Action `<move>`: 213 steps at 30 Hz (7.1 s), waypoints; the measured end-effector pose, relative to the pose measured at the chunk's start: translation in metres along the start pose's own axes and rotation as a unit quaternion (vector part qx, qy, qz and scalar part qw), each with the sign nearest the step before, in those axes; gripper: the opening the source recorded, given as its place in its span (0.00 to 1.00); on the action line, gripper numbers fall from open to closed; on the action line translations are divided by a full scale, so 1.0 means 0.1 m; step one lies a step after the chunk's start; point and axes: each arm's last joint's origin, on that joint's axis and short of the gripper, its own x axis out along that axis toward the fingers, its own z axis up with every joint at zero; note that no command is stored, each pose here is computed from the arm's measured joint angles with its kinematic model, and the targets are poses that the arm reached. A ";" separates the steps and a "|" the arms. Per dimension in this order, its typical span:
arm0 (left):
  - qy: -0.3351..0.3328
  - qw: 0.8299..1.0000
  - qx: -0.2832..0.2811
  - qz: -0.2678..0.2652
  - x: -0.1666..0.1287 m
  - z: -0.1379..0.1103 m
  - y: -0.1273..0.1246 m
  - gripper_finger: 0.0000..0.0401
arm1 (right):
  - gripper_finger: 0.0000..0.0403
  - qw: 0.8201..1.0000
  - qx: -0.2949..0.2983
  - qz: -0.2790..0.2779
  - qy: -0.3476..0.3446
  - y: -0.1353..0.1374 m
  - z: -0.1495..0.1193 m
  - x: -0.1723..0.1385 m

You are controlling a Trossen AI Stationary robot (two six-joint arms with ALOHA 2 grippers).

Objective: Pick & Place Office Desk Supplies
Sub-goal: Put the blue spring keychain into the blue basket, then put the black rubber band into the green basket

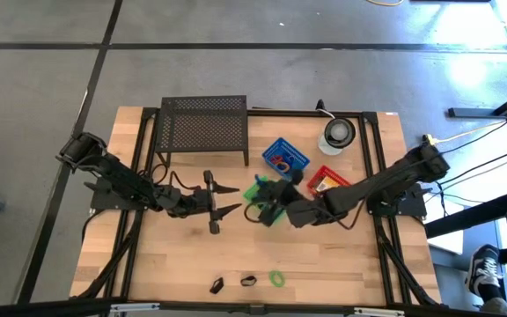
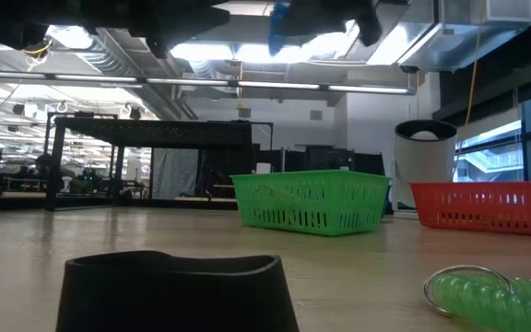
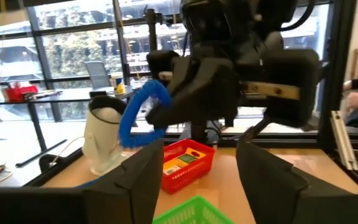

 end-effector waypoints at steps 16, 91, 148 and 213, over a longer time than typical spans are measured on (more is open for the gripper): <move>0.001 1.000 -0.015 0.015 0.00 0.00 0.01 0.50 | 0.04 0.966 0.053 -0.203 0.151 -0.86 -0.28 0.36; 0.332 0.872 -0.178 -0.311 -0.53 -0.59 -0.77 0.49 | 0.50 0.984 0.046 0.114 0.130 0.03 -0.57 -0.63; 0.397 0.794 0.136 -0.440 -0.44 -0.94 -1.37 0.03 | 0.50 0.979 0.071 0.129 0.141 0.06 -0.58 -0.68; 0.169 0.963 0.204 -0.058 0.51 0.02 -0.32 0.02 | 0.50 0.978 0.070 0.186 0.068 -0.10 -0.23 -0.17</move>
